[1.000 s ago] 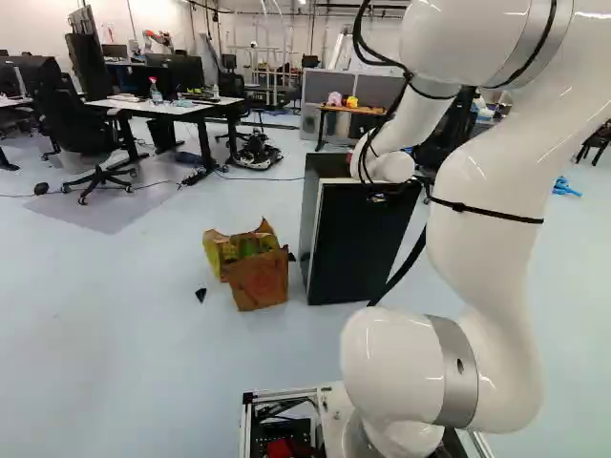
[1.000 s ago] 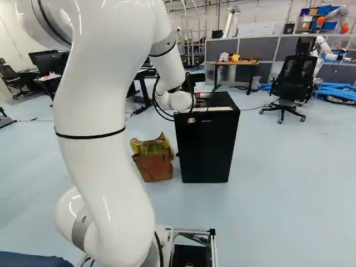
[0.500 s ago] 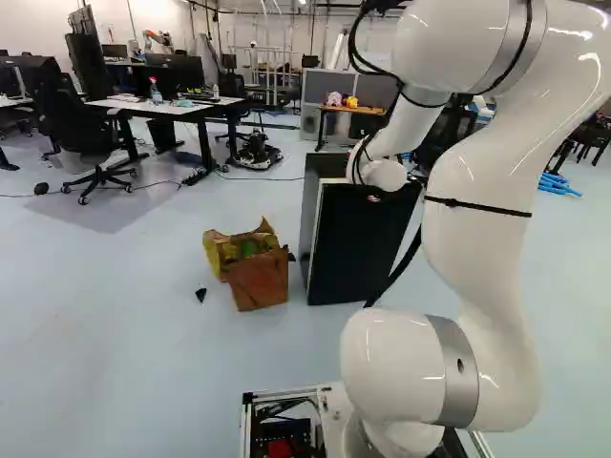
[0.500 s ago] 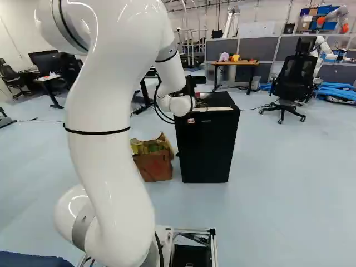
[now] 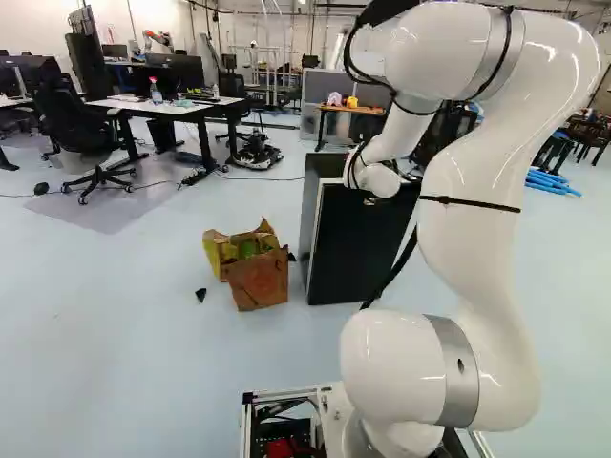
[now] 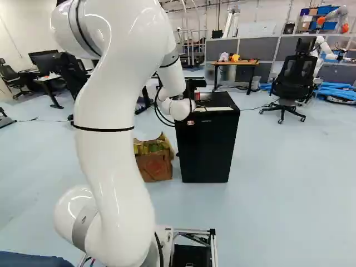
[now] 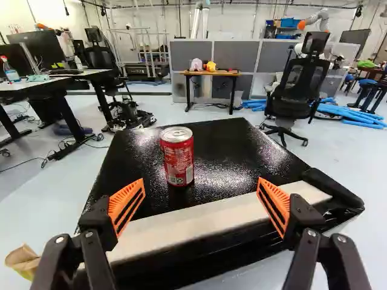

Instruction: Grab a drink from the fridge

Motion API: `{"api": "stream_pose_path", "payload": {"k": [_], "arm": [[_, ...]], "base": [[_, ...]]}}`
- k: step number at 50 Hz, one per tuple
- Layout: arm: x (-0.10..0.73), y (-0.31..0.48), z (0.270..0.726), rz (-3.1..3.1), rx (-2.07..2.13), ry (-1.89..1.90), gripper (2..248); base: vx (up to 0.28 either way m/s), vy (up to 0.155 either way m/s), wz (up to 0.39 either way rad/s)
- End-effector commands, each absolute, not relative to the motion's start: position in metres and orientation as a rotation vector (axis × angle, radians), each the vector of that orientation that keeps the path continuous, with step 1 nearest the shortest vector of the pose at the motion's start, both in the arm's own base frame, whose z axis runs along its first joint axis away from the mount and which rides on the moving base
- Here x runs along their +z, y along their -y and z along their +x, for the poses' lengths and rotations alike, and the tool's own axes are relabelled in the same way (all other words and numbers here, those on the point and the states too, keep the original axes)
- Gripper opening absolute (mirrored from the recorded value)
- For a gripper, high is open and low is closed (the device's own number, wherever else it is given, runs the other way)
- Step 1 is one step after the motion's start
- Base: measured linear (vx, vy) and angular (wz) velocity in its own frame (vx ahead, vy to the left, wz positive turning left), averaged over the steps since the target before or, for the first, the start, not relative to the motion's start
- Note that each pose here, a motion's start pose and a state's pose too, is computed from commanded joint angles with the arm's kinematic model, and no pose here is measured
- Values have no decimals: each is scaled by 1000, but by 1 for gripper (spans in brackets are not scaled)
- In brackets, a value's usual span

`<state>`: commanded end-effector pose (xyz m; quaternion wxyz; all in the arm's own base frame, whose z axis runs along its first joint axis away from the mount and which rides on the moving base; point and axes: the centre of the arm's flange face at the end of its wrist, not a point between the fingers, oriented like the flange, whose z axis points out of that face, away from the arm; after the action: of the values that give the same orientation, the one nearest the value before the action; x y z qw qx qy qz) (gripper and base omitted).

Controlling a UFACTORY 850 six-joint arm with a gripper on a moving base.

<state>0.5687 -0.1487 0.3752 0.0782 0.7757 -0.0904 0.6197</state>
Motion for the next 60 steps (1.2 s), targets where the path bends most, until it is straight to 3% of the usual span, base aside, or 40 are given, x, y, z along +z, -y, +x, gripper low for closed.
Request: {"api": "stream_pose_path", "payload": {"k": [60], "arm": [[362,143,605,2326,1878,242,247]], "base": [[0,0,0]]}}
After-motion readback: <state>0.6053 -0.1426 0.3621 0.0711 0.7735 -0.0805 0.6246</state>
